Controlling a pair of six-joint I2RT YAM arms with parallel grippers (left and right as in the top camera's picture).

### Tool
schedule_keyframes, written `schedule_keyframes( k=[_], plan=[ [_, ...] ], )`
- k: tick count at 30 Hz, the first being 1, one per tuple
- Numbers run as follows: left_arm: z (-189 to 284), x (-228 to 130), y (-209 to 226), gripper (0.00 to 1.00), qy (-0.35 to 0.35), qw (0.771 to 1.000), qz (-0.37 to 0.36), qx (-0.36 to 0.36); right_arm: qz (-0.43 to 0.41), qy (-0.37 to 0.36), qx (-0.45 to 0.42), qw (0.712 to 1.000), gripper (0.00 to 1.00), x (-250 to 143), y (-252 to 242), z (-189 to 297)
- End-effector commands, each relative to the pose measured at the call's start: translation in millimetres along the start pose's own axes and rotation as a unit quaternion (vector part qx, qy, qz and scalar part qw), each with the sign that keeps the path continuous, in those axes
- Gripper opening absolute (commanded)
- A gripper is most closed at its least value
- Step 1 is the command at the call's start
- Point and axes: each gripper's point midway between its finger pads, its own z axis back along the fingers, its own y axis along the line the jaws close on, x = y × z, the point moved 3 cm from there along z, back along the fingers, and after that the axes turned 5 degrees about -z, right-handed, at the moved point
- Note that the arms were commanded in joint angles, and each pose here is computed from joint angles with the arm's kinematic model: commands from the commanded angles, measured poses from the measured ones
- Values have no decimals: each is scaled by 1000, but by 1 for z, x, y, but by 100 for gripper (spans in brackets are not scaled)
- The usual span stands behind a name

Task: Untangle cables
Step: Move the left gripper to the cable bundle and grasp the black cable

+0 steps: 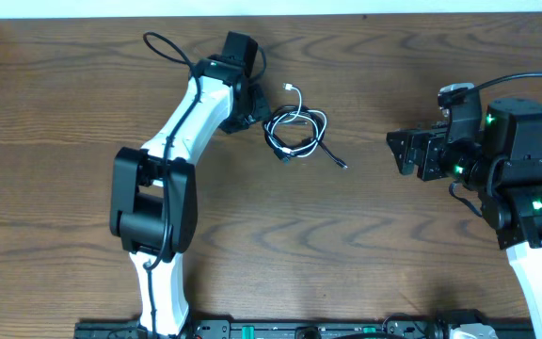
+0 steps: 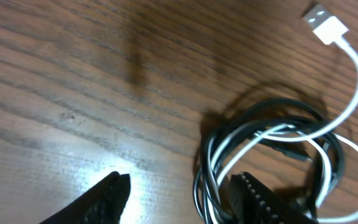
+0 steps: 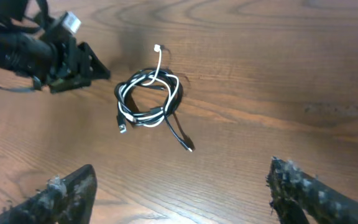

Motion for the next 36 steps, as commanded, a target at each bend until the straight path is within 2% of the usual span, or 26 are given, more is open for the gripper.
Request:
schedule_keyframes(
  k=[1,6,14,20,25,31,33,35,36],
  plan=[
    [-11,-1,-7,56,0,1000,12,5,0,-13,-3,1000,81,8,1,4],
    [-28,-7,-16,53,5,1000,0,4,-1,-7,-4,1000,76,7,0,0],
    [-37,-13,-16,30,-5,999,-14,41,-15,17,-9,1000,71,2,-6,-14],
    [-38,-12,-15,28,-7,999,-3,45,-20,29,-12,999,71,0,-10,-21],
    [-42,-17,-13,27,-5,998,36,47,-21,34,-13,999,71,-1,-11,-24],
    [-56,-24,-15,26,-3,998,30,46,-22,34,-13,999,71,-2,-11,-24],
    [-60,-26,-13,20,1,998,30,50,-22,35,-13,999,71,-2,-11,-24],
    [-64,-27,-12,9,5,998,30,52,-22,35,-13,999,71,-2,-11,-24],
    [-64,-28,-12,8,6,998,30,53,-22,35,-13,999,71,-2,-11,-24]
  ],
)
